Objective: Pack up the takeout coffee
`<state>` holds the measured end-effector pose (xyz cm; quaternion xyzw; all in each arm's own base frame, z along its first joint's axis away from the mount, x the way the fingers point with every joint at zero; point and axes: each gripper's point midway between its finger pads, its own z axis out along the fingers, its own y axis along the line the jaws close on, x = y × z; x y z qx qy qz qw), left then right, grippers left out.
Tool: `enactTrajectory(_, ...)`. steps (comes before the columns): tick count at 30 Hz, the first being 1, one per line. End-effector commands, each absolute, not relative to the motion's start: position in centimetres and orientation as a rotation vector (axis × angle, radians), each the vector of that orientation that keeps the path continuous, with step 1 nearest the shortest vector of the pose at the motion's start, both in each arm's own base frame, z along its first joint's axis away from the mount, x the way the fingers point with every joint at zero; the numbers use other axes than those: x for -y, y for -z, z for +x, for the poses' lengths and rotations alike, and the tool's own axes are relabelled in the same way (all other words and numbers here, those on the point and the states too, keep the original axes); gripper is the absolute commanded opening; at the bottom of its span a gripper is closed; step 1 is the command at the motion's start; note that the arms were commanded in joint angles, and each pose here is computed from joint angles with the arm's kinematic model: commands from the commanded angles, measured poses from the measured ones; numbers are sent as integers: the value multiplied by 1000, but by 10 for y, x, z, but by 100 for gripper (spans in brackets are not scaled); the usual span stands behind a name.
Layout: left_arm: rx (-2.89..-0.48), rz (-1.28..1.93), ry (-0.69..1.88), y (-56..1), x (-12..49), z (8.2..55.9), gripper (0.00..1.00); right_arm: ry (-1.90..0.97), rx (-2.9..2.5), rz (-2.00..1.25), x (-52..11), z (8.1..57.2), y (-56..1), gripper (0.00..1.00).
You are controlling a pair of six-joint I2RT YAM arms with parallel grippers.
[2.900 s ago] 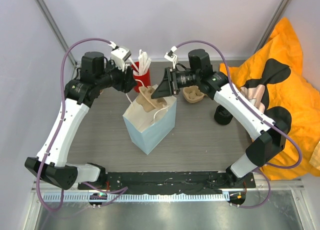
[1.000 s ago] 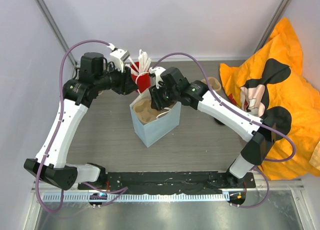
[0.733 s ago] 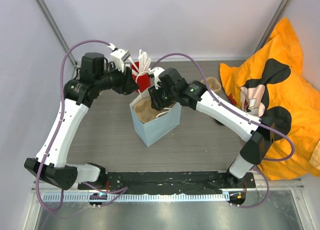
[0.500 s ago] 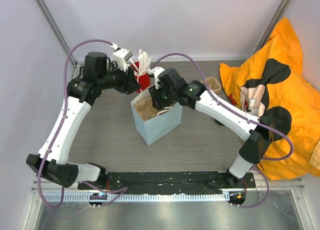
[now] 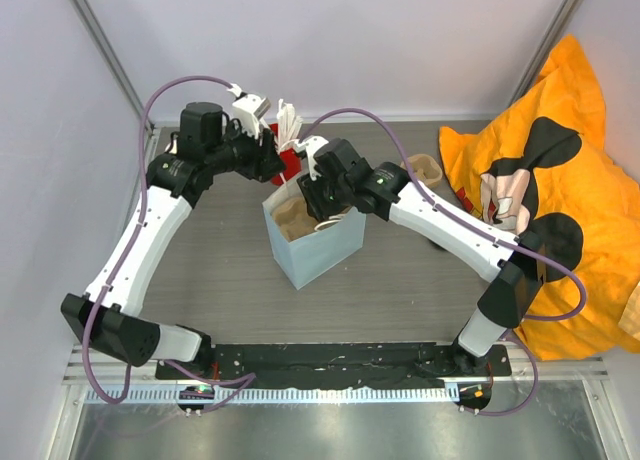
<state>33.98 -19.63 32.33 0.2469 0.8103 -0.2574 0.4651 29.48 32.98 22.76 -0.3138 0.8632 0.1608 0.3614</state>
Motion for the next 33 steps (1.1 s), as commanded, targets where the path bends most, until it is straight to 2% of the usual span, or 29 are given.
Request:
enactTrajectory(1,-1895,625,651,-339,205,351,50,-395,-2177,-808,-333,301,-238,20)
enactTrajectory(3,-1894,634,680,-338,209,349,48,-394,-2174,-810,-333,301,-238,20)
enactTrajectory(5,-1891,640,696,-338,211,348,43,-394,-2181,-814,-334,301,-235,20)
enactTrajectory(10,-1887,653,737,-339,214,339,23,-394,-2177,-817,-336,301,-236,20)
enactTrajectory(18,-1907,621,732,-339,210,335,16,-385,-2178,-816,-337,303,-235,20)
enactTrajectory(27,-1918,597,711,-337,207,336,14,-377,-2189,-823,-339,303,-228,20)
enactTrajectory(33,-1929,553,660,-333,200,343,9,-375,-2194,-828,-339,303,-225,20)
